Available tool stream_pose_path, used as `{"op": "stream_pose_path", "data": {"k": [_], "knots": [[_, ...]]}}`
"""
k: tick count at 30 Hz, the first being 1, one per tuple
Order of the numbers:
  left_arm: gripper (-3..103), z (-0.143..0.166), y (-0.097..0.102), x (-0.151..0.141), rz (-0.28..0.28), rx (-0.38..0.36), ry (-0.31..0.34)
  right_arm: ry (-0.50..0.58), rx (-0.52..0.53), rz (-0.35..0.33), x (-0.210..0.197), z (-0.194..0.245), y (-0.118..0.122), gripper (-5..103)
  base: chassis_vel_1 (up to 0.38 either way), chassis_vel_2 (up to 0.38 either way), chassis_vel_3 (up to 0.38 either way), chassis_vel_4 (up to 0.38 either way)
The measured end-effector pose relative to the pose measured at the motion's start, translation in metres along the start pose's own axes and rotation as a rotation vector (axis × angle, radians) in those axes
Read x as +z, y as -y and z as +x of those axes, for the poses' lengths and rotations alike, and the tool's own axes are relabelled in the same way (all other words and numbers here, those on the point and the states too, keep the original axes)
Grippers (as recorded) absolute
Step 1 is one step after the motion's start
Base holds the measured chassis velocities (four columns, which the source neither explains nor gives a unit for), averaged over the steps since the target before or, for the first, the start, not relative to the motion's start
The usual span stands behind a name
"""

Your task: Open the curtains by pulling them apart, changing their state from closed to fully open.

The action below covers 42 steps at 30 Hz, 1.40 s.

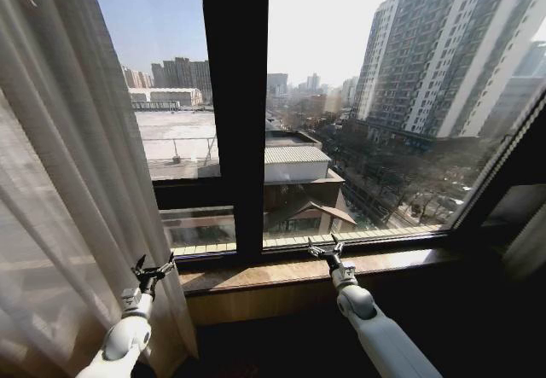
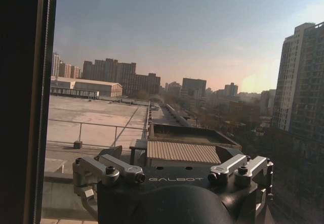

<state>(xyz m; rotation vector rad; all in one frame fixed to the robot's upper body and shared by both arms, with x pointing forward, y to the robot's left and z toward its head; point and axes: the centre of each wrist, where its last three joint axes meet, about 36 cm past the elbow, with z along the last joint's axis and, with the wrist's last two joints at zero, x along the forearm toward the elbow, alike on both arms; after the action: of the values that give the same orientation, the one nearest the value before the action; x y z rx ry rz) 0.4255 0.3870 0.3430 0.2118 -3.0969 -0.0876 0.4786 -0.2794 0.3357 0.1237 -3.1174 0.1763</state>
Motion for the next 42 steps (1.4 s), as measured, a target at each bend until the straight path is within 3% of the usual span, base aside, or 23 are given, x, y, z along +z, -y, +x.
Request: {"op": "stream_pose_path", "data": {"k": [2,4,6,7,10,15,17,21,25,26,28,31,42], "knots": [[100,-0.007,-0.003,-0.002,-0.003,0.011,0.004,0.000,0.000,0.000,0.000,0.000,0.000,100,0.000,0.000,0.000,0.000],[90,-0.017,-0.007,-0.005,-0.007,0.034,0.020,0.000,0.000,0.000,0.000,0.000,0.000,100,0.000,0.000,0.000,0.000],[90,-0.019,-0.009,-0.005,-0.006,0.040,0.032,0.000,0.000,0.000,0.000,0.000,0.000,100,0.000,0.000,0.000,0.000],[80,-0.020,-0.009,-0.004,-0.004,0.044,0.041,0.000,0.000,0.000,0.000,0.000,0.000,100,0.000,0.000,0.000,0.000],[74,-0.018,-0.009,0.000,0.004,0.030,0.041,0.000,0.000,0.000,0.000,0.000,0.000,100,0.000,0.000,0.000,0.000],[46,-0.009,-0.008,0.010,0.021,-0.007,0.037,0.000,0.000,0.000,0.000,0.000,0.000,100,0.000,0.000,0.000,0.000],[46,-0.009,-0.009,0.010,0.022,-0.011,0.038,0.000,0.000,0.000,0.000,0.000,0.000,100,0.000,0.000,0.000,0.000],[25,-0.009,-0.012,0.010,0.021,-0.031,0.045,0.000,0.000,0.000,0.000,0.000,0.000,100,0.000,0.000,0.000,0.000],[20,-0.009,-0.014,0.011,0.019,-0.036,0.047,0.000,0.000,0.000,0.000,0.000,0.000,100,0.000,0.000,0.000,0.000],[8,-0.009,-0.015,0.011,0.018,-0.039,0.049,0.000,0.000,0.000,0.000,0.000,0.000,100,0.000,0.000,0.000,0.000],[8,-0.009,-0.015,0.012,0.018,-0.042,0.049,0.000,0.000,0.000,0.000,0.000,0.000,100,0.000,0.000,0.000,0.000],[1,-0.009,-0.017,0.012,0.018,-0.053,0.052,0.000,0.000,0.000,0.000,0.000,0.000,100,0.000,0.000,0.000,0.000],[0,-0.006,-0.025,0.013,0.009,-0.087,0.053,0.000,0.000,0.000,0.000,0.000,0.000,100,0.000,0.000,0.000,0.000]]}}
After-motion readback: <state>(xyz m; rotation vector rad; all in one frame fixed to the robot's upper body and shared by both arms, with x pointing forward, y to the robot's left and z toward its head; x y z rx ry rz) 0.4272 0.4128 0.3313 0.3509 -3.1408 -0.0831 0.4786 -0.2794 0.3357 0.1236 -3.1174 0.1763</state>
